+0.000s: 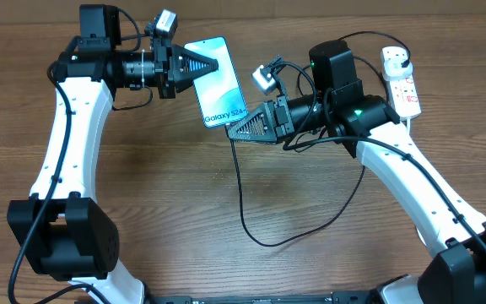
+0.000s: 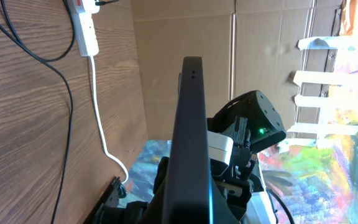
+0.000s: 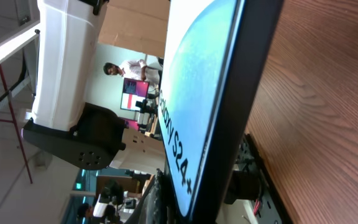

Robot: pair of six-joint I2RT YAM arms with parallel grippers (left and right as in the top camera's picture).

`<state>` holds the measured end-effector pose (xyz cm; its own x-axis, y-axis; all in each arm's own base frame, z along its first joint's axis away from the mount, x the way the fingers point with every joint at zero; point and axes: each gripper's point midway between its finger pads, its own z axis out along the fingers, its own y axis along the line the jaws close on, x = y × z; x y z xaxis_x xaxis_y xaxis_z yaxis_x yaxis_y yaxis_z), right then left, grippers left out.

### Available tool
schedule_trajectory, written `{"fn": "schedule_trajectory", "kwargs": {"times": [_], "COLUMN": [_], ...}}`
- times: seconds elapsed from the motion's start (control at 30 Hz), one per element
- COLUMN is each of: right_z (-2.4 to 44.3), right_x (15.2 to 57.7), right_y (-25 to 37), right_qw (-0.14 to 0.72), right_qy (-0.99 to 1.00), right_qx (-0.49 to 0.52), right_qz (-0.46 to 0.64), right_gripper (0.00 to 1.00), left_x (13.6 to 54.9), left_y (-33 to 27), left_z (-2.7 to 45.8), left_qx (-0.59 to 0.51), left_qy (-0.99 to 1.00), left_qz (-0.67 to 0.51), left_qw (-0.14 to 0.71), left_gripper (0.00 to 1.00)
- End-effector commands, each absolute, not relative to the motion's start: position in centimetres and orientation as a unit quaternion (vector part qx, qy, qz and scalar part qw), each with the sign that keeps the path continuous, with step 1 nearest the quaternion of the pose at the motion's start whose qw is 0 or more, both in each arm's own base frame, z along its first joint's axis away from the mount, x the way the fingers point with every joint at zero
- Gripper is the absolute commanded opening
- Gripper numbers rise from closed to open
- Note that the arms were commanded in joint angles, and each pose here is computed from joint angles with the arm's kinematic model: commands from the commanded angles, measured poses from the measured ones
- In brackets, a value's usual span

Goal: Plug charger to phone and switch on socket

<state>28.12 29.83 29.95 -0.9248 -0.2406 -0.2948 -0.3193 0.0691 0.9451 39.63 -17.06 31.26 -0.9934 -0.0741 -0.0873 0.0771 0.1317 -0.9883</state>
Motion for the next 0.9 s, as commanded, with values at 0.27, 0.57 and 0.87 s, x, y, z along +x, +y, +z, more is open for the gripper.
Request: {"fn": "schedule_trajectory", "kwargs": {"times": [0.27,0.57,0.87], "right_z": [31.01,30.92,30.89], "right_x": [30.38,30.55,30.66], "right_y": [29.74,29.76,29.74], "right_qw": [0.101,0.104,0.102], "right_qy": [0.744,0.747,0.750], "right_qx": [-0.185,-0.182,-0.175], "right_qz": [0.633,0.631,0.630], "right_gripper": [0.04,0.04,0.04], "left_x": [37.52,37.52,37.52], "left_y": [-18.93,-18.93,-18.93], "left_z": [33.03,33.03,33.03], "left_qx": [0.041,0.041,0.041], "left_qy": [0.721,0.721,0.721], "left_qz": [-0.692,-0.692,-0.692], "left_qw": [0.027,0.027,0.027], "left_gripper": [0.04,0.04,0.04]}}
